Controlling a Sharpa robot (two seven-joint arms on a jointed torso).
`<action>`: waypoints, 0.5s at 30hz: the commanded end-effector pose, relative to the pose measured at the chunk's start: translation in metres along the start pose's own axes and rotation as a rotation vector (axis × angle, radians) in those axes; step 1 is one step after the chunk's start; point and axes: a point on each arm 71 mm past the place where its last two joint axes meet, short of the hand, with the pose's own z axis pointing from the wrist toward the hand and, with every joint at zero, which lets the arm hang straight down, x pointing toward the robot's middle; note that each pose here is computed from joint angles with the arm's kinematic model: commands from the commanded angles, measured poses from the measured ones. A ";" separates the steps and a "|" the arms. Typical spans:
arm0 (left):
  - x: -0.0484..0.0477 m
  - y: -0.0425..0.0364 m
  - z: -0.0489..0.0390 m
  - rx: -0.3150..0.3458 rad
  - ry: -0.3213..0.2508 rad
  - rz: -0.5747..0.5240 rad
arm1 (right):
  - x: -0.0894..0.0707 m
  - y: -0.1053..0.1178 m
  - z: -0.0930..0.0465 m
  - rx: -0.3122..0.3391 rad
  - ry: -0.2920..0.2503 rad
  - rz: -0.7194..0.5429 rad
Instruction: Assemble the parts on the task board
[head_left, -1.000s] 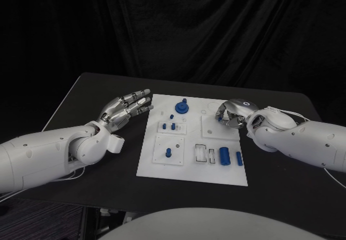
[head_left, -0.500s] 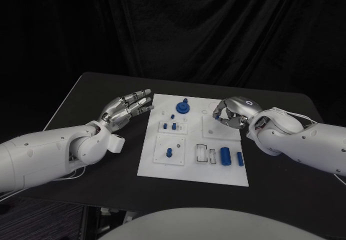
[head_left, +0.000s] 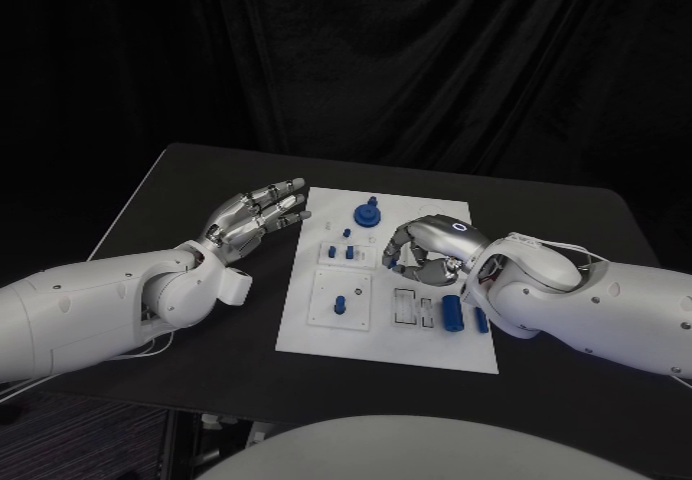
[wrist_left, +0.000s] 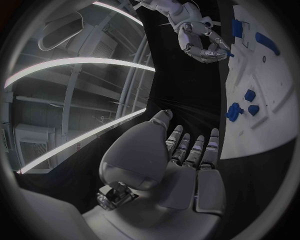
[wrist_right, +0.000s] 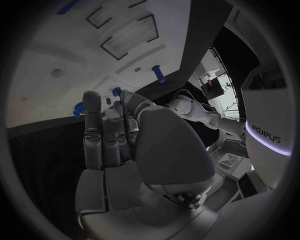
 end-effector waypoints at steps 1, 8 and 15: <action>0.0028 -0.0007 0.0013 0.021 0.011 -0.015 | 0.012 0.008 0.005 -0.029 0.079 0.001; 0.0039 0.0001 0.0028 0.021 0.015 -0.016 | 0.026 0.015 0.016 -0.052 0.108 0.008; 0.0038 0.0010 0.0029 0.019 0.016 -0.018 | 0.039 0.019 0.024 -0.066 0.124 0.017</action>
